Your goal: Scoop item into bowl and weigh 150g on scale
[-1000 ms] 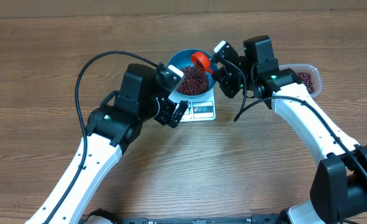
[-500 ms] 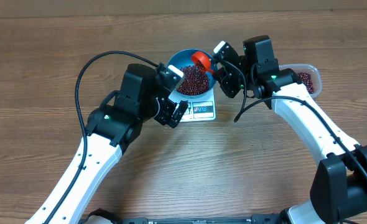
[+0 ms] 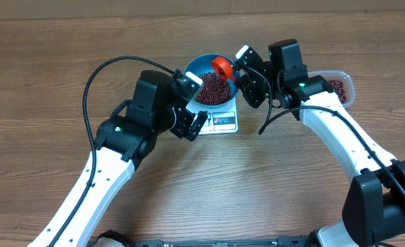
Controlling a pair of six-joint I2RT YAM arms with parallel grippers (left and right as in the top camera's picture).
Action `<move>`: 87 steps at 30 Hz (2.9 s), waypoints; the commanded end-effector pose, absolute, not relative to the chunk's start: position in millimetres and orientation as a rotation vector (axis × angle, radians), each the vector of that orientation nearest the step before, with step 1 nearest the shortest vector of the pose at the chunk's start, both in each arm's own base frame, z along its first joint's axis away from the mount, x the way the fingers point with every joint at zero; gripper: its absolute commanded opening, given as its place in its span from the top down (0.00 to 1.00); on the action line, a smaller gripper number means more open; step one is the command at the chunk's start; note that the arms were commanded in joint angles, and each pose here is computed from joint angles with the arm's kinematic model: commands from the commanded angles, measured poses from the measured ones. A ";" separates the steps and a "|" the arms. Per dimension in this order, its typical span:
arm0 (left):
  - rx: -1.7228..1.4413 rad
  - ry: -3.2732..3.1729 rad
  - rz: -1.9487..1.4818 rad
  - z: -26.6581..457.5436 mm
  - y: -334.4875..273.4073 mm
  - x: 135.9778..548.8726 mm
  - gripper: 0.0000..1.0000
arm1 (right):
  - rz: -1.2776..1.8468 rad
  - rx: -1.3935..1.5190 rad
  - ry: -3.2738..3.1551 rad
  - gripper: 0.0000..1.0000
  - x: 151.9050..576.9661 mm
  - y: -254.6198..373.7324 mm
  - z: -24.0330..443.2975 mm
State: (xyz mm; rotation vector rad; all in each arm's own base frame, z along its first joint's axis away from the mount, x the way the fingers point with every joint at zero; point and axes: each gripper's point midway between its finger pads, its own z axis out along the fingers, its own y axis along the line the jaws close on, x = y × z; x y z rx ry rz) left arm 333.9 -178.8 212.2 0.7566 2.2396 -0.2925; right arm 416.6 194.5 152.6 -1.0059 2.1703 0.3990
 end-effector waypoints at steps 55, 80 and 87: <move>0.776 2.211 -0.300 219.2 -179.2 331.2 0.00 | 0.478 -0.839 2.270 0.96 423.9 198.1 145.2; 0.776 2.211 -0.300 219.2 -179.2 331.2 0.00 | 0.496 -0.872 2.328 0.97 420.8 207.3 115.0; 0.776 2.211 -0.300 219.2 -179.2 331.2 0.00 | 0.471 -0.877 2.350 0.96 420.3 207.8 106.3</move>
